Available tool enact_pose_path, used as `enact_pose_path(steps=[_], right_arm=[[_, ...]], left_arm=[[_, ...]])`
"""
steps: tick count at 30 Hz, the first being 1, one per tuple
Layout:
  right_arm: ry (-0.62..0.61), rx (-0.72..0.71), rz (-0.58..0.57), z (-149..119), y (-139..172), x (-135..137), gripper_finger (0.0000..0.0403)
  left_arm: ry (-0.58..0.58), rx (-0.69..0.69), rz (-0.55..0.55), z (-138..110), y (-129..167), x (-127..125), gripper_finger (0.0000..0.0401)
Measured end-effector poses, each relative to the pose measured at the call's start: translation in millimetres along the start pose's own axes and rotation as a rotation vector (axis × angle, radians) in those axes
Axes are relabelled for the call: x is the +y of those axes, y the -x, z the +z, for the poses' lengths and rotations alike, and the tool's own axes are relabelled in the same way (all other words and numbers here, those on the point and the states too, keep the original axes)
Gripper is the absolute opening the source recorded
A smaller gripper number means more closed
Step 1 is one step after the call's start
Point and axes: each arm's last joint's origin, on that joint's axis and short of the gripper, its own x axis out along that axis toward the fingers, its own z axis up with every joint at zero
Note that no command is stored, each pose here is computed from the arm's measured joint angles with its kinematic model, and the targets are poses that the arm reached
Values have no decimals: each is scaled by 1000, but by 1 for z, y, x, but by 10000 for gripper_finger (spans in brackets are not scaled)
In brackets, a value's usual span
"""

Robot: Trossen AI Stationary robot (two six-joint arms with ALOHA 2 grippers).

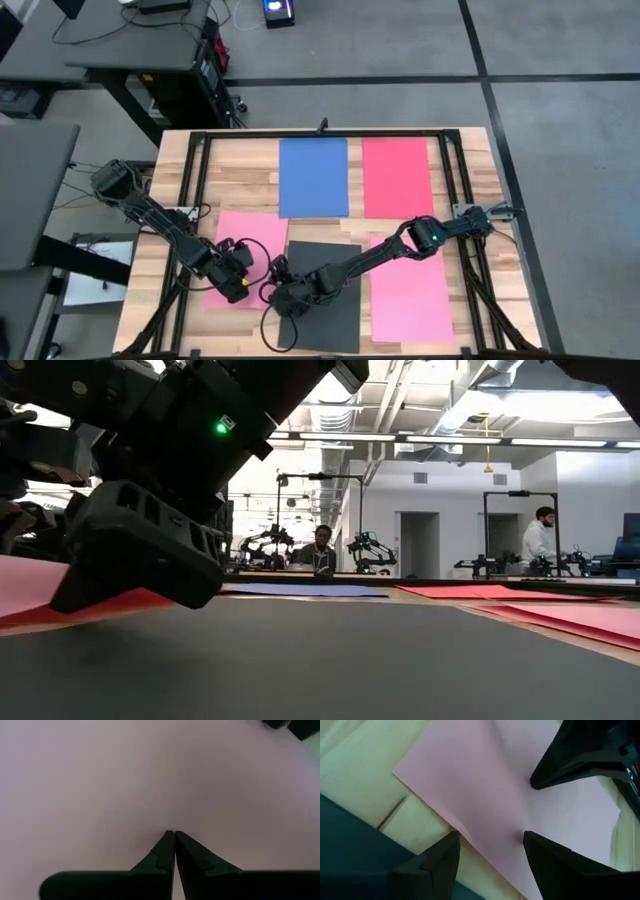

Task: Organize paper
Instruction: Stack the pink paper on top of the pink paper

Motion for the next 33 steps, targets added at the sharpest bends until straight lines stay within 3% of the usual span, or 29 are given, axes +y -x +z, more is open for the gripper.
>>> enact_pose_path(steps=[16,24,33], right_arm=[[12,-9,8,4,4,7,209],[57,28,-98,3,3,2,209],[52,39,-113,0,0,-5,197]], left_arm=[[-3,12,13,-1,0,1,0],[-4,13,14,-1,0,1,0],[-5,14,14,-1,0,1,0]])
